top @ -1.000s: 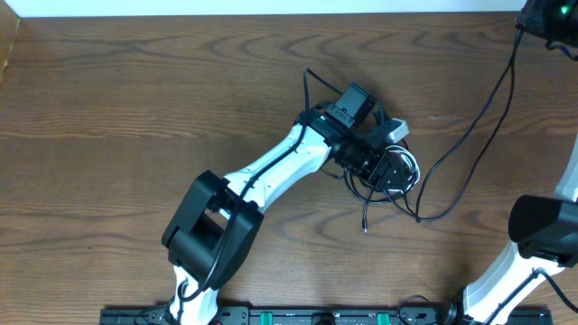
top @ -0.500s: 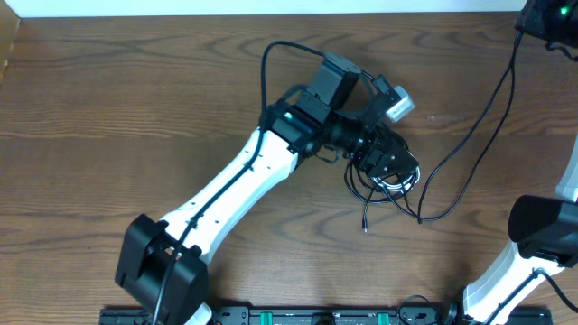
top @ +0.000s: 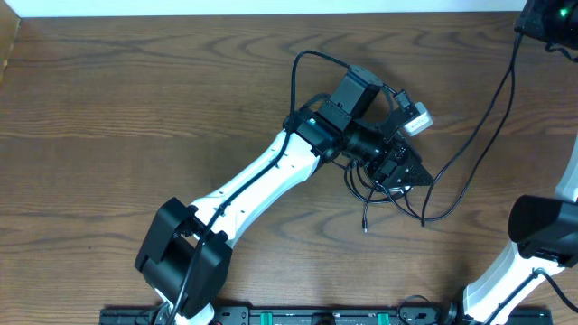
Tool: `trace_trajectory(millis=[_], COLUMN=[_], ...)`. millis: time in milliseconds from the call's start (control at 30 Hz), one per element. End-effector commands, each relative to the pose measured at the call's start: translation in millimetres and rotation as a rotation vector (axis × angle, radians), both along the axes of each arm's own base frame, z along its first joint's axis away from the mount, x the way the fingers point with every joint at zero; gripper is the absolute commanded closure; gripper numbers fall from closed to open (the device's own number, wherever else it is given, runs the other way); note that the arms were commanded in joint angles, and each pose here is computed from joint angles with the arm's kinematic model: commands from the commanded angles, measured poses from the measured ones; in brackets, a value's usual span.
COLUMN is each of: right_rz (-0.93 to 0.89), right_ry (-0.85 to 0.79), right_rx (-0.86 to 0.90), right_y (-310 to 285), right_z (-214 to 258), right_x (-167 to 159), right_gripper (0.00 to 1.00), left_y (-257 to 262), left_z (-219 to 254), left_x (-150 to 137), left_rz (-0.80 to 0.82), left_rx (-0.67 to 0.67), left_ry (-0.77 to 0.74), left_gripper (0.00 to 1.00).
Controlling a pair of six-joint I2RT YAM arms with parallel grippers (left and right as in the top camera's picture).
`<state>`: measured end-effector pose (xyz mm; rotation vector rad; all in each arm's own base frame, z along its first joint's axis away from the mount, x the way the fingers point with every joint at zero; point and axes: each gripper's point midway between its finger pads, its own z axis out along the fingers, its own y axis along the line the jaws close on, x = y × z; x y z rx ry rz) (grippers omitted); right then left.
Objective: Untangle cables
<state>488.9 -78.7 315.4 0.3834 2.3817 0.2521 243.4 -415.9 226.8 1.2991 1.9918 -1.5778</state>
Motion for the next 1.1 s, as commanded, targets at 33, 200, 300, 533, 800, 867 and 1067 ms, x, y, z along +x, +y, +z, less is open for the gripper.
trace_trajectory(millis=[33,200,300,533,800,867,1067], right_rz=[0.023,0.022,0.022,0.023,0.023,0.023,0.023], right_ry=[-0.017,-0.017,-0.016,-0.005,-0.003,-0.002,0.003], right_rx=[-0.009,-0.009,-0.009,-0.006,-0.005,-0.005,-0.004], right_y=[3.4,3.5,3.5,4.0,4.1,4.1,4.3], right_z=[7.4,7.4,7.3,5.5,5.2,5.0,4.2], right_x=[-2.5,-2.5,-2.6,-4.6,-4.9,-5.2,-6.0], right_gripper=[0.99,0.99,0.99,0.99,0.99,0.99,0.99], left_y=[8.7,5.1,-2.7,-9.6,-16.6,-16.7,-7.2], left_z=[15.9,23.7,16.9,-1.9,-20.4,-24.1,-17.2], left_x=[-1.6,-15.4,-22.0,-17.3,-13.1,-9.4,23.6], left_rz=[-0.046,-0.106,-0.111,-0.08,-0.04,-0.019,0.126], left_rx=[-0.068,-0.107,-0.085,-0.036,0.023,0.042,0.076], left_ry=[0.031,0.047,0.04,0.034,0.012,-0.001,0.043], left_gripper=[0.35,0.35,0.35,0.35,0.6,0.77,0.93])
